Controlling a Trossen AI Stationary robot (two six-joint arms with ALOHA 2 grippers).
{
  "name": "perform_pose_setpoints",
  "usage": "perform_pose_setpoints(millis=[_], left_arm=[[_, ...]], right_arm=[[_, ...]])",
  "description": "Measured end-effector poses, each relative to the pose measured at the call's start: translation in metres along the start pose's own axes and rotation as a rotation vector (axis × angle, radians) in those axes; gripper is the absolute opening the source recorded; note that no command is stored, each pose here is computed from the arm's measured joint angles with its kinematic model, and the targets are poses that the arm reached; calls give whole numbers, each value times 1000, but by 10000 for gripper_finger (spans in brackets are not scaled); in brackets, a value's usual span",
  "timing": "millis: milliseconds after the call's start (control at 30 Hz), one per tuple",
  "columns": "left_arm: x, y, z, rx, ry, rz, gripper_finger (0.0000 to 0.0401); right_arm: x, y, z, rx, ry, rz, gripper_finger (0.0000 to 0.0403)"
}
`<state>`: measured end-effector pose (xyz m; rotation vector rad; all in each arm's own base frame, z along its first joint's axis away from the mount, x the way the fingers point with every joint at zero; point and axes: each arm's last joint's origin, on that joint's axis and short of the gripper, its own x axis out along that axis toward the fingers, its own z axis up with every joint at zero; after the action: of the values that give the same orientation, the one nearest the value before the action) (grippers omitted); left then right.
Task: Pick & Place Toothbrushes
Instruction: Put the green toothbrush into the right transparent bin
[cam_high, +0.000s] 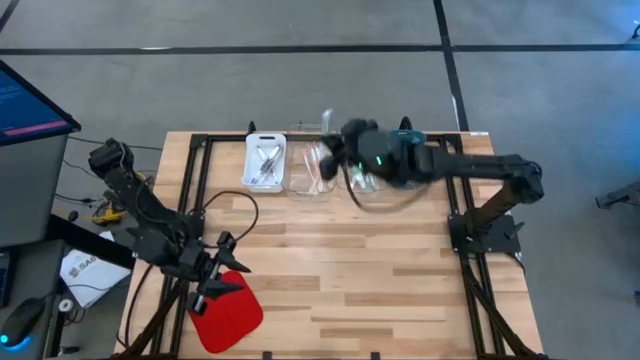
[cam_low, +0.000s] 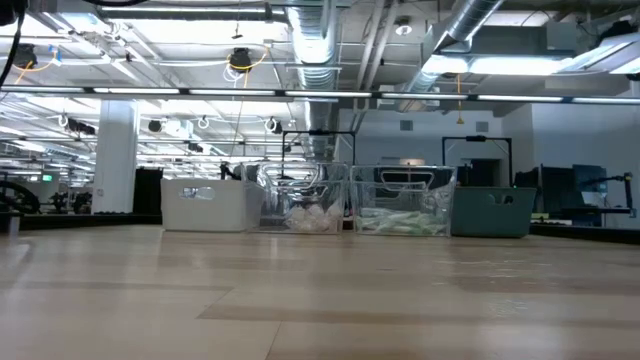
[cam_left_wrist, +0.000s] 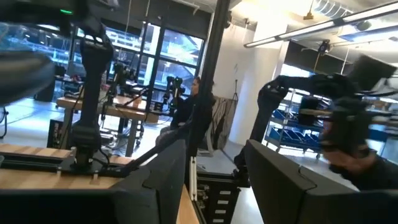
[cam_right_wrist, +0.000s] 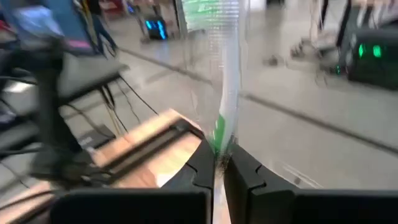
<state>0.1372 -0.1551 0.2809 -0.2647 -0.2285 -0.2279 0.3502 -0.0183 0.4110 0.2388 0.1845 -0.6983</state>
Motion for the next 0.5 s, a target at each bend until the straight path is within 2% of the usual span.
perform_pose_setpoints(millis=[167,333,500], left_arm=[[2,-1,-5,-5,16,0,160],[3,-3,-11,3,36,1,159],[3,-2,-17,3,87,5,154]], right_arm=[[44,-55,1,32,137,-58,5],[77,-111,-14,65,346,-165,5],[103,-157,-34,81,534,-247,5]])
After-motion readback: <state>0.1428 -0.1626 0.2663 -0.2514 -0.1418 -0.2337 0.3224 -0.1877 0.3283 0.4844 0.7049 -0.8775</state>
